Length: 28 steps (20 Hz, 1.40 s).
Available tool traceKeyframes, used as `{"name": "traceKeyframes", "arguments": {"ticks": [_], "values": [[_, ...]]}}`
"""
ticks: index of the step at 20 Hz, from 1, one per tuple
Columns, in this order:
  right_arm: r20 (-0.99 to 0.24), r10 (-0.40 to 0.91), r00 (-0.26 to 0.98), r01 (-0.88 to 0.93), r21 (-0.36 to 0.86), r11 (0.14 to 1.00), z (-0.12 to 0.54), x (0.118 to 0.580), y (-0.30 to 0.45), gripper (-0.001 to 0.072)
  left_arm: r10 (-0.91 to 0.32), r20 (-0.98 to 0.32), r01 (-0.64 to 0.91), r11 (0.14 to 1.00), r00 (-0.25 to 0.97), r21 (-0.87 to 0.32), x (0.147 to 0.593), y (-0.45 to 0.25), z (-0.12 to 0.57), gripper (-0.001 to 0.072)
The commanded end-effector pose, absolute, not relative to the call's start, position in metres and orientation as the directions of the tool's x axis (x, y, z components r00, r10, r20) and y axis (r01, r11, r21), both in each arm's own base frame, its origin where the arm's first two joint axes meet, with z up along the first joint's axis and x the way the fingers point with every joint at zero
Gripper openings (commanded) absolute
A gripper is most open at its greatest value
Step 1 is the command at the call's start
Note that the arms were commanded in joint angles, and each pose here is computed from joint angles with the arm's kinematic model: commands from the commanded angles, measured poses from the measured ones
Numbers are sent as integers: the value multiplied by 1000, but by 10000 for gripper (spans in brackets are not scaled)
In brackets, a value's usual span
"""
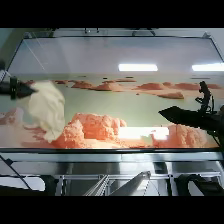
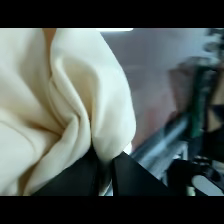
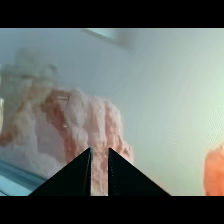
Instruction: Fold the shirts.
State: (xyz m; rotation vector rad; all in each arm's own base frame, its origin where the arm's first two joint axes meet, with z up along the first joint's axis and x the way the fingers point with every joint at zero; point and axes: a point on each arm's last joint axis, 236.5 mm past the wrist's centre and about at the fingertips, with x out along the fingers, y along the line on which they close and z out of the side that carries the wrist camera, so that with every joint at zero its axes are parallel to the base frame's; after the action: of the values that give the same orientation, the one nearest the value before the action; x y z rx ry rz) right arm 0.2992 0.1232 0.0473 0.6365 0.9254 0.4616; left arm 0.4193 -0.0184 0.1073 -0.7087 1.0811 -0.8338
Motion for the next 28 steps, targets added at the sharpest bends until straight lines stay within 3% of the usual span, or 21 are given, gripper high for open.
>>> {"name": "traceKeyframes", "arguments": {"ticks": [1,3,7,8,9,10,11,12,13,17,22,25,28], "values": [[-558,621,551,-179,648,740,77,308,121,19,-999,48,684,-50,-22,-728,362,-170,298,22],[-543,603,585,-199,624,755,102,317,108,19,-992,-16,690,-73,-122,-721,333,-221,297,22],[-526,559,642,-173,611,773,123,327,81,29,-928,-334,603,173,-165,-779,329,-281,204,19],[-533,551,642,-161,608,777,121,327,76,143,-907,-383,575,221,-176,-788,331,-289,178,18],[-546,542,639,-151,601,784,117,328,73,313,-890,-416,551,254,-189,-795,333,-293,154,18],[-567,534,628,-143,590,795,110,327,70,368,-874,-439,518,282,-209,-808,334,-294,131,21],[-592,534,604,-135,584,800,101,325,69,373,-865,-446,481,296,-232,-825,335,-294,113,187],[-611,554,566,-128,598,791,92,322,72,373,-855,-455,416,329,-251,-848,337,-292,92,423],[-628,584,515,-122,620,775,82,316,78,373,-851,-455,352,355,-262,-866,340,-289,74,711],[-668,684,292,-102,689,717,34,294,114,373,-838,-434,128,416,-330,-900,338,-259,25,708],[-727,681,88,-131,669,731,-45,275,182,377,-664,-600,14,665,-446,-747,284,-199,-73,689],[-768,640,31,-74,637,767,-96,281,190,393,-663,-574,-64,679,-481,-731,250,-207,-101,690],[-774,633,4,-17,632,774,-119,296,185,389,-705,-509,-50,608,-494,-793,222,-243,-105,689]]}}
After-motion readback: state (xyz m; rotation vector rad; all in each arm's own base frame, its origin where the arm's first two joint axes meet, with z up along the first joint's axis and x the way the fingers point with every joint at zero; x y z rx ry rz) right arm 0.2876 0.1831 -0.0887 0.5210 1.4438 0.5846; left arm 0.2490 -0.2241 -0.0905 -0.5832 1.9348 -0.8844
